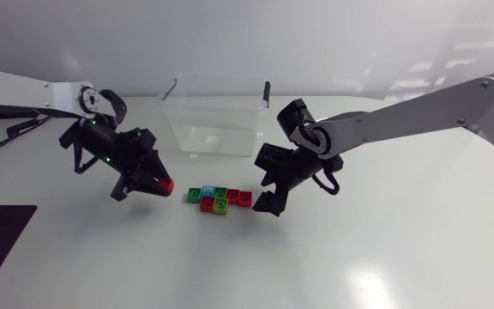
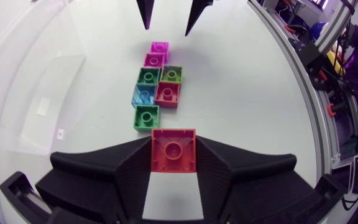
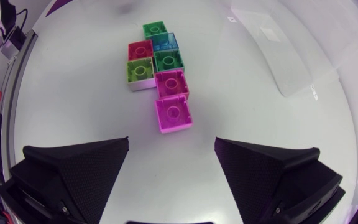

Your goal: Place the duplo bricks in the container

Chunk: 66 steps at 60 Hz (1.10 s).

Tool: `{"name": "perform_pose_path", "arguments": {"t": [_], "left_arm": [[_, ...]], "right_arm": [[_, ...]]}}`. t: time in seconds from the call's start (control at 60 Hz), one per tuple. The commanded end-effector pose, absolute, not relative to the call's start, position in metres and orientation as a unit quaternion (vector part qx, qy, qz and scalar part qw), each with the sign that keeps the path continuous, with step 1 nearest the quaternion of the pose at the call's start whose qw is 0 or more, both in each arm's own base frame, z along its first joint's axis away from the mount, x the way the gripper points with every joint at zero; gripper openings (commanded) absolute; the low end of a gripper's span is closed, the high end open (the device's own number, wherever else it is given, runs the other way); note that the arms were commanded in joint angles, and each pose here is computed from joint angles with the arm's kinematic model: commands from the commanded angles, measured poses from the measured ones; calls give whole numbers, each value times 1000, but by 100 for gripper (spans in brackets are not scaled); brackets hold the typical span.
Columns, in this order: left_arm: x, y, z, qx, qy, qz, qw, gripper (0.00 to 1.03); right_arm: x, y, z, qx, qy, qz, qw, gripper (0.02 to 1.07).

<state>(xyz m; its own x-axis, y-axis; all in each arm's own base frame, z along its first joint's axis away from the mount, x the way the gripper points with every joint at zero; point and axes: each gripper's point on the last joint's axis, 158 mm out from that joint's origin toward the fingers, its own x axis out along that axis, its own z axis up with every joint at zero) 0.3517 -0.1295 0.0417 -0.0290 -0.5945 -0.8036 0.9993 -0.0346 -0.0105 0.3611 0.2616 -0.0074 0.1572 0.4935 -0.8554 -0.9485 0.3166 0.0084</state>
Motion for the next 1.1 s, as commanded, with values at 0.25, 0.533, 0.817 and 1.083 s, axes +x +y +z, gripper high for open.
{"name": "perform_pose_path", "arguments": {"t": [0.25,0.533,0.817,1.083], "left_arm": [[399,-136,150,355,225,-589,691,25],[464,-159,173,332,207,-552,736,25],[530,-174,175,304,200,-508,780,25],[562,-174,157,297,216,-489,791,25]], "right_arm": [[372,279,-18,-331,381,528,683,102],[379,279,-27,-349,381,532,671,102],[381,286,-30,-374,399,525,652,93],[377,287,-34,-389,421,514,638,81]]}}
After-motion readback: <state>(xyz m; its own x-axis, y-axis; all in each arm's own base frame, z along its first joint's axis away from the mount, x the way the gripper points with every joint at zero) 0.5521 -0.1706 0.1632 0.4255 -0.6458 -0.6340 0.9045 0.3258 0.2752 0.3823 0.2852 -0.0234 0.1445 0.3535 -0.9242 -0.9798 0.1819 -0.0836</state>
